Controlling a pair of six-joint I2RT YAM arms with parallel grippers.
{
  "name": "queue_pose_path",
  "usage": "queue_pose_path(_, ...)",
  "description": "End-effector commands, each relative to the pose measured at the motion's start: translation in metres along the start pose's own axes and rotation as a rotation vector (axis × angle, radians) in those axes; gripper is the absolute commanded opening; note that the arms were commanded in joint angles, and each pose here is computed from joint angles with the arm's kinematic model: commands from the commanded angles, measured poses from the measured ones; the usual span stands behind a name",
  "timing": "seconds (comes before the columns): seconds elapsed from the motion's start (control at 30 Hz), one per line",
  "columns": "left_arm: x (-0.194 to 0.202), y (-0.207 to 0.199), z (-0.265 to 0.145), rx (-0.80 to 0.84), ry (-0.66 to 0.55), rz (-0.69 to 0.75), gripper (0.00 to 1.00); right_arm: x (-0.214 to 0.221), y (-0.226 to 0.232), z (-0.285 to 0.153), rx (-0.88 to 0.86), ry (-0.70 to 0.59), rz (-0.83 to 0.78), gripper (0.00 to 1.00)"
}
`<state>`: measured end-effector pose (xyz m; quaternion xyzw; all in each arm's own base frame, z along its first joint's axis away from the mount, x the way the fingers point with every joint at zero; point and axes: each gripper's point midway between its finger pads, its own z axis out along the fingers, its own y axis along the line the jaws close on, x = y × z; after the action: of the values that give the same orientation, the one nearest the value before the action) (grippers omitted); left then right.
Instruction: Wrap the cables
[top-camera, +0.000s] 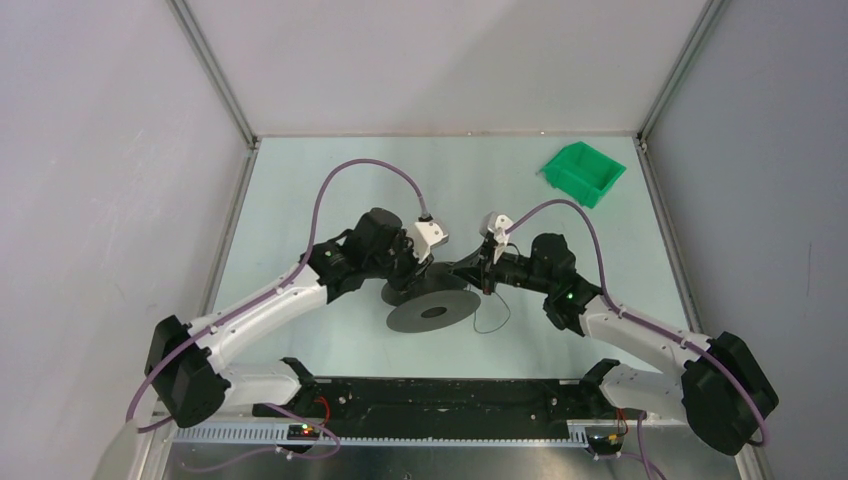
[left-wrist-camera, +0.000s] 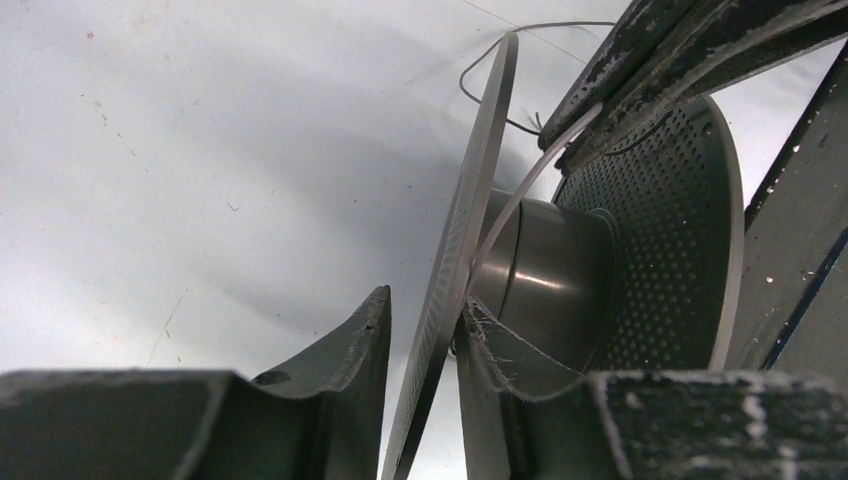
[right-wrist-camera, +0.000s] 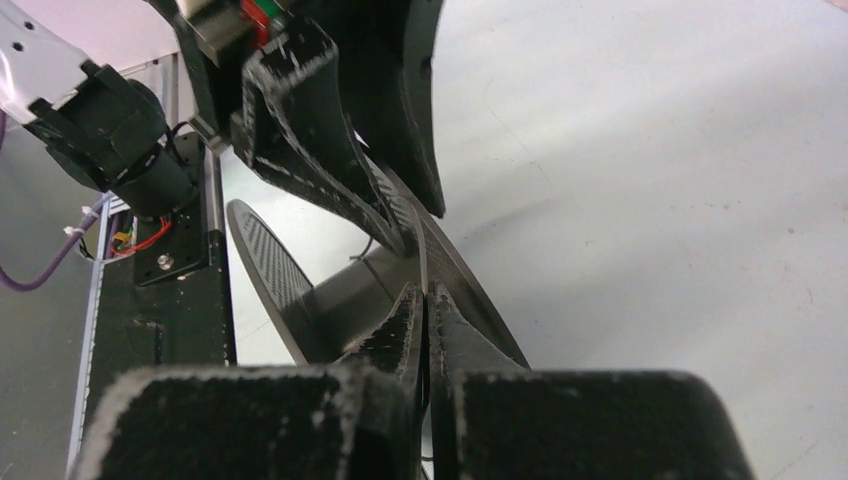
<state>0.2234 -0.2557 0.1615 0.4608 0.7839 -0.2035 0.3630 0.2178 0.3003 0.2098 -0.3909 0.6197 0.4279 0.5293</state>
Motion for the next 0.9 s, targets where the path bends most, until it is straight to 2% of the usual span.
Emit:
queue_pose_path(0.0, -0.01, 0.01, -0.004, -0.046, -0.037, 0.007, 0.32, 0.004, -0.007, -0.007, 0.016, 0.002, -0.035, 0.0)
queue_pose_path(0.17, -0.006, 0.008, -0.002, -0.038, -0.027, 0.004, 0.19, 0.01, -0.009, -0.013, 0.008, 0.024, -0.035, 0.0)
queue_pose_path(0.23, -0.006, 0.006, -0.001, -0.029, -0.025, -0.002, 0.18, 0.013, -0.007, -0.013, -0.008, 0.033, -0.028, 0.0)
queue_pose_path(0.67, 0.001, 0.0, 0.008, 0.012, 0.002, -0.024, 0.22, 0.02, -0.005, -0.013, -0.024, 0.057, -0.029, 0.0)
queue_pose_path(0.87, 0.007, -0.001, 0.008, 0.013, 0.013, -0.019, 0.06, 0.021, -0.009, -0.013, -0.012, 0.057, -0.04, 0.0)
